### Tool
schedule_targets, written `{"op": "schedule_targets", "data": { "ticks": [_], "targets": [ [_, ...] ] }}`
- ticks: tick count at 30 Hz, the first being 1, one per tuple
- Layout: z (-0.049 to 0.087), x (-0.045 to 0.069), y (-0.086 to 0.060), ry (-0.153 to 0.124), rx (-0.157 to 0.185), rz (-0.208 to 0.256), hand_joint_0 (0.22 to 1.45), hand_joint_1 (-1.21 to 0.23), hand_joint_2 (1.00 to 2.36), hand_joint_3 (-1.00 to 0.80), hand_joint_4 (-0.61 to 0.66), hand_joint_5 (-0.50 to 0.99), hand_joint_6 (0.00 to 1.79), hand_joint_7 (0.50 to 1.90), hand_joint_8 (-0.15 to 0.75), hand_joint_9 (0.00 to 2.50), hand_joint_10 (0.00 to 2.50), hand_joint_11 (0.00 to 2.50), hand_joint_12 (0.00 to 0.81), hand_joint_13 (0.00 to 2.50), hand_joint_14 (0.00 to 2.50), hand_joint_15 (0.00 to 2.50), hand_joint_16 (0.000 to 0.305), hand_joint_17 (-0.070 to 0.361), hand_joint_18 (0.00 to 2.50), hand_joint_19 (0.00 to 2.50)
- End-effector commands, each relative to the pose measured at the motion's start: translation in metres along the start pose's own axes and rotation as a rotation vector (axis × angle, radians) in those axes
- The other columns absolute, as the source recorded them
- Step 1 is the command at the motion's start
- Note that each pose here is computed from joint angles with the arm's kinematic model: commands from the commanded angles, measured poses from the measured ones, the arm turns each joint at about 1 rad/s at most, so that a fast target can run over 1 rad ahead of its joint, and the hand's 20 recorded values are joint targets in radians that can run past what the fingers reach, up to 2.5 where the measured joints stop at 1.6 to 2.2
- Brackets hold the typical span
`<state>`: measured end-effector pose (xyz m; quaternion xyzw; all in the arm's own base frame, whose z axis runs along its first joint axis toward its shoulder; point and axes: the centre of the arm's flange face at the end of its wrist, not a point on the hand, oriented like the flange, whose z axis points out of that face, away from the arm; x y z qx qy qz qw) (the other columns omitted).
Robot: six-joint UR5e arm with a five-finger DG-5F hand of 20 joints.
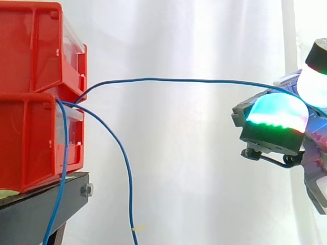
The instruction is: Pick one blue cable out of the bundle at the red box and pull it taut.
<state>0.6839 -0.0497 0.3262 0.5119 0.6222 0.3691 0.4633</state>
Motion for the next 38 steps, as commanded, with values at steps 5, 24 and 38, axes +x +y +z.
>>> {"op": "schedule_targets", "data": {
  "ticks": [5,24,38],
  "targets": [
    [0.0000,-0.0002,-0.0001,-0.001,0.000,0.000,0.60,-0.88,1.02,-0.22,-0.07,0.11,0.55,1.30,0.316,1.32,0.00,0.13,0.403,0.98,0.01,0.25,0.053,0.119,0.83,0.36],
    [0.0001,0.0009,0.0001,0.001,0.000,0.000,0.60,-0.88,1.02,-0.23,-0.07,0.11,0.54,1.33,0.325,1.31,0.00,0.10,0.394,0.97,0.01,0.25,0.052,0.118,0.84,0.36],
    [0.0000,-0.0002,-0.0001,-0.001,0.000,0.000,0.60,-0.87,1.02,-0.24,-0.07,0.11,0.54,1.34,0.325,1.30,0.00,0.10,0.396,0.96,0.01,0.25,0.052,0.117,0.84,0.36]
  ]
}}
